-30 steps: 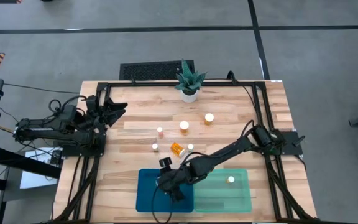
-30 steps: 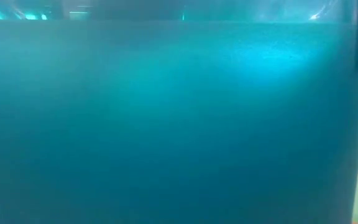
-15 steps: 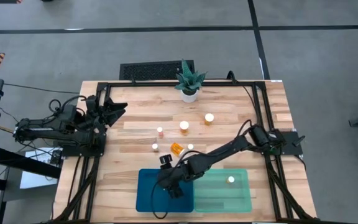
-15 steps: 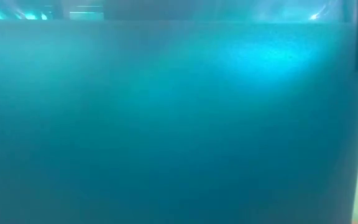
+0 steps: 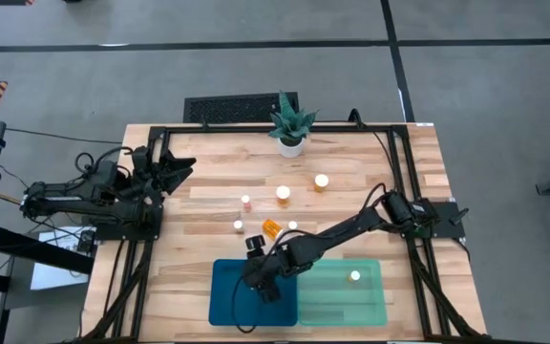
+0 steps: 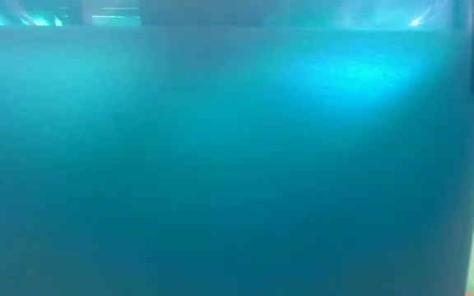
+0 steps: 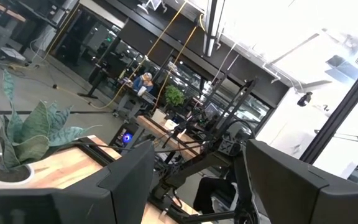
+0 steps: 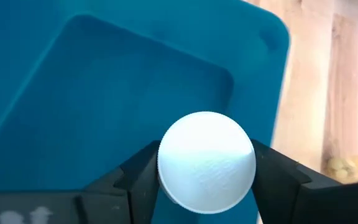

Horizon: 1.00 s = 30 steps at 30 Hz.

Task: Pick and place medicine bottles into bin by pill shape (circle, oval)
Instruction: Put the large orange pill bottle into the blue bin

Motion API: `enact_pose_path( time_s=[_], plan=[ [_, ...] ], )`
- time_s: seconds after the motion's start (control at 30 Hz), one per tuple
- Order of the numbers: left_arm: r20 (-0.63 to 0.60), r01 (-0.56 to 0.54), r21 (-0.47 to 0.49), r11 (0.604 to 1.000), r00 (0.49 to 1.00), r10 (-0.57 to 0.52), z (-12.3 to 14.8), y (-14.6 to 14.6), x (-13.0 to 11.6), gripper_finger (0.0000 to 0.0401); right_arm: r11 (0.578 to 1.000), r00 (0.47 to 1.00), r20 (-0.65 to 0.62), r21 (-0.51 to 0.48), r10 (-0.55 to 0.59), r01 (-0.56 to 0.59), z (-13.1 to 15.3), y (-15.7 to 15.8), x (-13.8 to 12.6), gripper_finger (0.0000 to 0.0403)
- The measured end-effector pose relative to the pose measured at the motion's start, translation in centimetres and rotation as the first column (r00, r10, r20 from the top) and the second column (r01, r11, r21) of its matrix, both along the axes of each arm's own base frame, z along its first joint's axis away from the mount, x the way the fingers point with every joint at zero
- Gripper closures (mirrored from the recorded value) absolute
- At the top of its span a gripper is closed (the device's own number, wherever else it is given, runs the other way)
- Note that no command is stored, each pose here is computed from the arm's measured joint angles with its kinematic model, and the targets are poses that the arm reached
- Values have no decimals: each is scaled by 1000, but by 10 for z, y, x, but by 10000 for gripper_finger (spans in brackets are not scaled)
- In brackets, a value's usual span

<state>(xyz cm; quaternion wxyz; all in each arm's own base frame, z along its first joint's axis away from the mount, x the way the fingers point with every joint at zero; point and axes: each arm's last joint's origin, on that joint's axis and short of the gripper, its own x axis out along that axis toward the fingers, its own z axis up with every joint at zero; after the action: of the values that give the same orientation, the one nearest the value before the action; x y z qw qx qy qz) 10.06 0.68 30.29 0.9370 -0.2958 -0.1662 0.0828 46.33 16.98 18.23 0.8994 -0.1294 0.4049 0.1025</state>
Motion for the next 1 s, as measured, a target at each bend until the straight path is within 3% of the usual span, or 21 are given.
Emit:
enact_pose_path(
  time_s=[1.0],
  plan=[
    [0,-2,1,1000,1000,2,0,0,0,154,1000,999,-35,6,2,-2,-3,-8,1,169]
  ],
)
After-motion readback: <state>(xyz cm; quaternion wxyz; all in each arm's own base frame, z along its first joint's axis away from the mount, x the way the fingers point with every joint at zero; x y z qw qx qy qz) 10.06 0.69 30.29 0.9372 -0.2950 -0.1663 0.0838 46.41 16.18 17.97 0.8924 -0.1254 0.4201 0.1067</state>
